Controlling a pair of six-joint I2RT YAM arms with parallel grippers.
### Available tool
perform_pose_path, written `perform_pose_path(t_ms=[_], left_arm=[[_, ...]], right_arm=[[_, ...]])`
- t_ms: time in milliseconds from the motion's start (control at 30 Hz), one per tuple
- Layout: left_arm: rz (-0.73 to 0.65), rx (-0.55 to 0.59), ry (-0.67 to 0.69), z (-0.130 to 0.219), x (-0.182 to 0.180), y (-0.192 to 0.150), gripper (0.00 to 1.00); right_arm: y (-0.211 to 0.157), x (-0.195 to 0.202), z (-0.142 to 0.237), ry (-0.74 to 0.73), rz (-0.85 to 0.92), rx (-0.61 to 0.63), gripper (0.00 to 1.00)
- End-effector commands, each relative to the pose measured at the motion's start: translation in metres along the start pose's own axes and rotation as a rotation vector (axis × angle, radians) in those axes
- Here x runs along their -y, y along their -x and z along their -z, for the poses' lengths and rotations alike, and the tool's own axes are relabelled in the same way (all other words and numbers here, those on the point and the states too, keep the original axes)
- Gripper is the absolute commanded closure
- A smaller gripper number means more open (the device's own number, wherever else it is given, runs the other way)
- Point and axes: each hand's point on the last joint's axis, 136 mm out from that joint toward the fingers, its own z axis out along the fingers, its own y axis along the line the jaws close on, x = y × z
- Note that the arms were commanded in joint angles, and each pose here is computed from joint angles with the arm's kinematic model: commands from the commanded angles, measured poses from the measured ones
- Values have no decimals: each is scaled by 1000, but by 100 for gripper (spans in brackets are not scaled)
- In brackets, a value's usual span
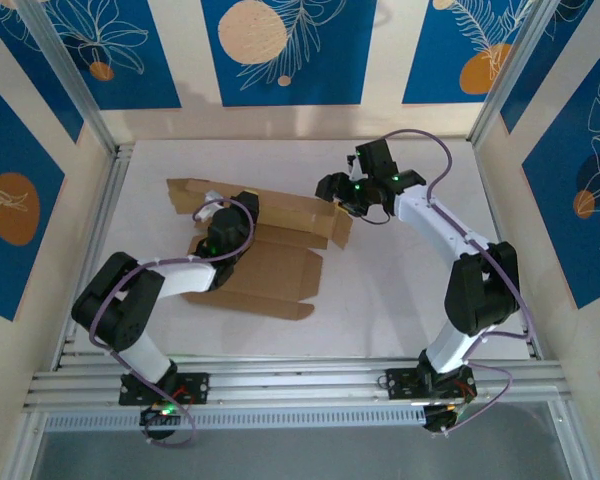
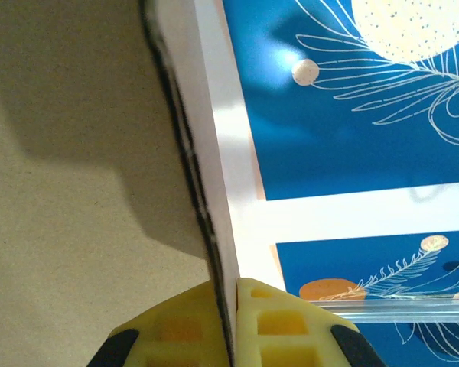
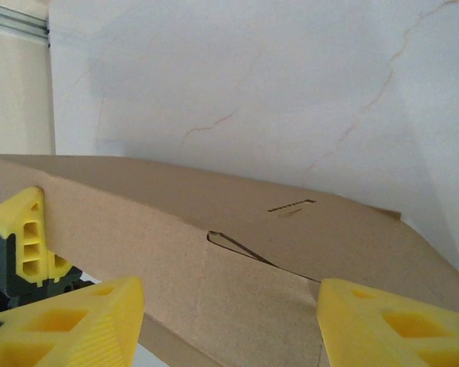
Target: Fold the paper box
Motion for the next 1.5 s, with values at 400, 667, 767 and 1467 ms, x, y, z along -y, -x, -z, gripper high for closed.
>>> perform_pose_path(t_ms=[400,667,767,1467], left_arm=[[31,-74,-36,1,4,-8,100],[12,-68,-52,3,7,2,100],[23,-69,-63,2,5,2,100],[46,-101,-113,0,19,2,100]], right_arm=[[-47,30,-36,-302,181,-153,23],[-31,5,4,-154,123,2,23],[-29,-8,24,-94,89,57,23],[-11,16,1,120,-176,143,7]])
